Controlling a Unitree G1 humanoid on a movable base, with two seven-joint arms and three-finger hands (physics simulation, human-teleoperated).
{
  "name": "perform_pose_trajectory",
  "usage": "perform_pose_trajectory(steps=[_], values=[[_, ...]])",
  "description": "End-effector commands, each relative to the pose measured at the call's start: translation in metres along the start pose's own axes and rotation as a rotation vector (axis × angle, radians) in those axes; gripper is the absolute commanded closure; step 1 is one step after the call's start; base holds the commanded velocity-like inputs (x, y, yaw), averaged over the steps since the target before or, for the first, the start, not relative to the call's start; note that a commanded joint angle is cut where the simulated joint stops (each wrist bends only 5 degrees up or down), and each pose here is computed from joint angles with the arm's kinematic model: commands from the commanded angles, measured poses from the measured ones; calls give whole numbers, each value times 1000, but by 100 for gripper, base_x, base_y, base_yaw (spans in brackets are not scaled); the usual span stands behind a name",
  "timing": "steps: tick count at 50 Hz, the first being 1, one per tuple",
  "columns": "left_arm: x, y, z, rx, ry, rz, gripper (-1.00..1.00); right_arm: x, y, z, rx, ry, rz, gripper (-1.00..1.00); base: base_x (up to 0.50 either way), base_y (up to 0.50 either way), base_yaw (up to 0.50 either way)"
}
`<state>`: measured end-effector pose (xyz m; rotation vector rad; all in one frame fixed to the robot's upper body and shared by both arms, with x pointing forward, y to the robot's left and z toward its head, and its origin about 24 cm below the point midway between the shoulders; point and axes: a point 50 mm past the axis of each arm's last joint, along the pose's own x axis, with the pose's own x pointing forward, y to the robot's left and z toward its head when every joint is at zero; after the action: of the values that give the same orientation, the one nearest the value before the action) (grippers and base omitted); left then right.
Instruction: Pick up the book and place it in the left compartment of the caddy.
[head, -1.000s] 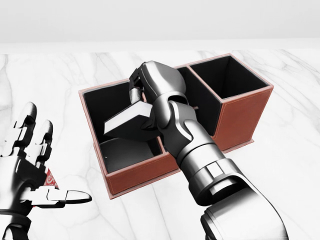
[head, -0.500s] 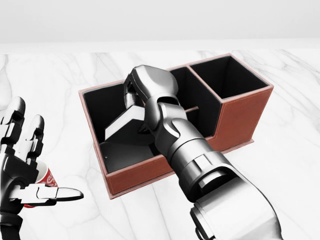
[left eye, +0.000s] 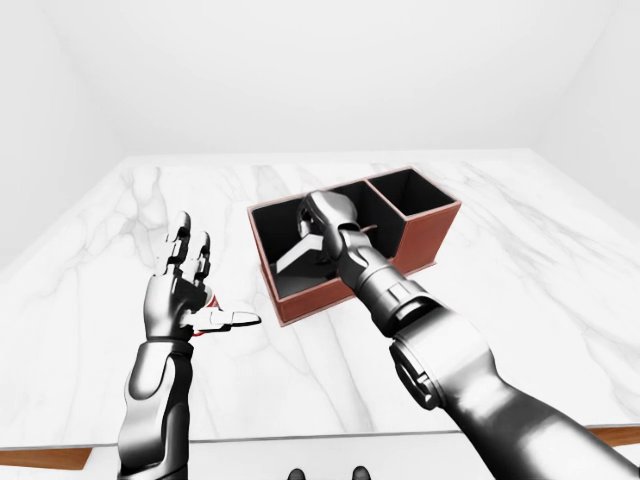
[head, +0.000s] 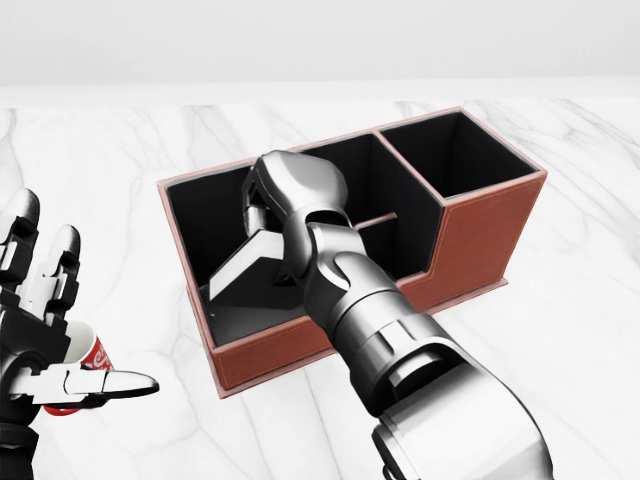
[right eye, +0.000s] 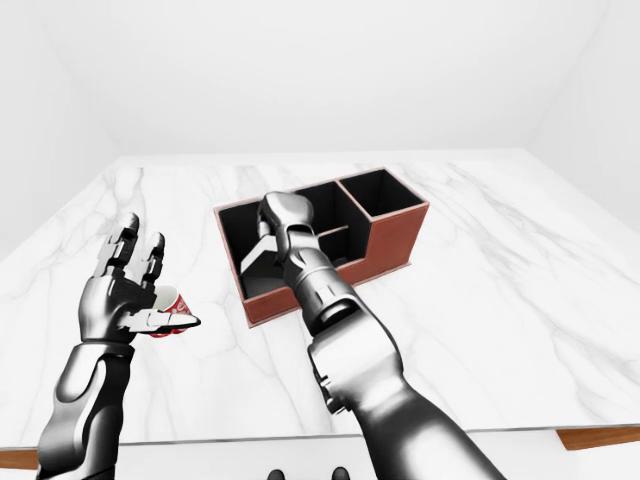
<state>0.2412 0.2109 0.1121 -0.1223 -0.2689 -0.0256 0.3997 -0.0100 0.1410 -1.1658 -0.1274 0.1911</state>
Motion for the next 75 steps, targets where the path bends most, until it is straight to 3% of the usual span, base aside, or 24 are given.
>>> perform_pose_trajectory(steps=[1, 19, 23, 25, 29, 31, 32, 34, 56, 75], values=[[0, 0, -1, -2, 2, 0, -100, 0, -1, -3, -34, 0, -29, 100, 0, 0, 0], [1, 0, -1, -3, 4, -2, -100, -3, 6, -6, -54, 3, -25, 98, 0, 0, 0], [0, 0, -1, -3, 3, -3, -100, -3, 6, -6, -42, 6, -19, 53, 0, 0, 0], [0, 0, -1, -2, 2, -3, -100, -3, 7, -6, -50, 4, -22, 16, 0, 0, 0], [1, 0, -1, -3, 5, -3, -100, -3, 6, -6, -51, 6, -24, -7, 0, 0, 0], [1, 0, -2, -3, 6, -3, -100, -2, 6, -6, -48, 5, -26, -73, 0, 0, 0], [1, 0, -2, -4, 7, -3, -100, -2, 5, -6, -47, 5, -26, -89, 0, 0, 0], [1, 0, -2, -4, 7, -3, -100, -2, 5, -5, -47, 4, -26, -100, 0, 0, 0], [-1, 0, 1, -3, -4, -3, -100, -3, 7, -8, -47, 11, -24, -100, 0, 0, 0], [0, 1, 2, 0, -8, -3, -100, 6, -30, -17, 115, 45, -98, -100, 0, 0, 0]])
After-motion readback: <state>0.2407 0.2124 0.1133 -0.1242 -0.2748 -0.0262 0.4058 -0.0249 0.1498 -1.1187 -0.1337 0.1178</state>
